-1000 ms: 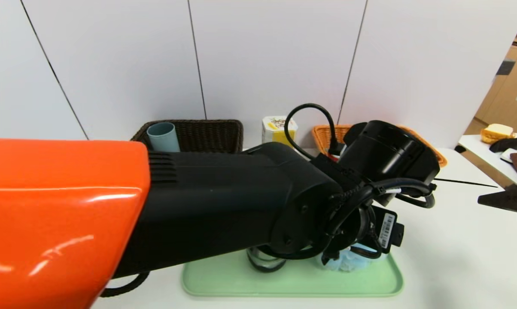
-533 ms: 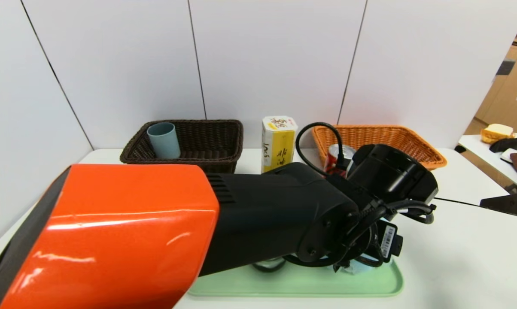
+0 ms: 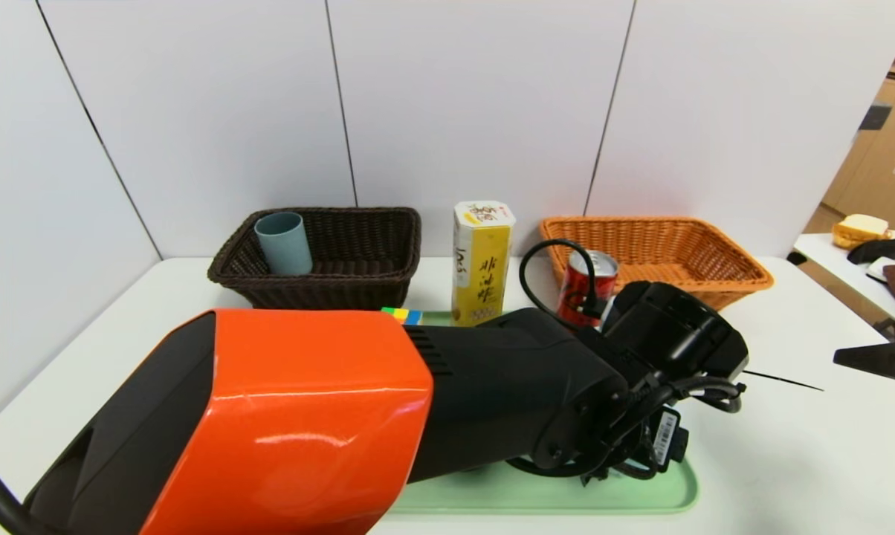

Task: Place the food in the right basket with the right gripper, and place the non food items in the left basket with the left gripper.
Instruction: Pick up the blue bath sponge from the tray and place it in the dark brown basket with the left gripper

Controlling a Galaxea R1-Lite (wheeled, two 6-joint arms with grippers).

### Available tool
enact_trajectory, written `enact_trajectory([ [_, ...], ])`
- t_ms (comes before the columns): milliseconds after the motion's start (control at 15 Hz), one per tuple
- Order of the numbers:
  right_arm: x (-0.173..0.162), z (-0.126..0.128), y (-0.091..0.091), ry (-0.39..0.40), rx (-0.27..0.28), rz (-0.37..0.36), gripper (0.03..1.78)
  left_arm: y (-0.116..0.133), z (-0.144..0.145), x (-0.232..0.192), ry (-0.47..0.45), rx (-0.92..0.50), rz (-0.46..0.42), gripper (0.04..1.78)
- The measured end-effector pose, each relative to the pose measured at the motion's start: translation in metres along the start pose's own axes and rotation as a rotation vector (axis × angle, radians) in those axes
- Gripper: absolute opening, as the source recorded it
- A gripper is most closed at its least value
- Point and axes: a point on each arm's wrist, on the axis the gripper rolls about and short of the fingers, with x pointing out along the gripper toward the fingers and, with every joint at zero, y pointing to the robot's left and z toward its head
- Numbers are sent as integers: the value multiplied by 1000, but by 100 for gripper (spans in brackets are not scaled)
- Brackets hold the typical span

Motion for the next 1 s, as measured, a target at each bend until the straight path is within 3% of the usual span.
enact_trajectory([
  [200,-2,-3,0,0,1,12,171,0,-1,1,8,-1,3,118],
  [600,-5,-6,-1,-3,1,15,171,-2,3,-14,23,-11,-42,61],
  [1000,-6,-13,-3,9,5,25,171,-10,17,-55,24,-60,-218,57],
])
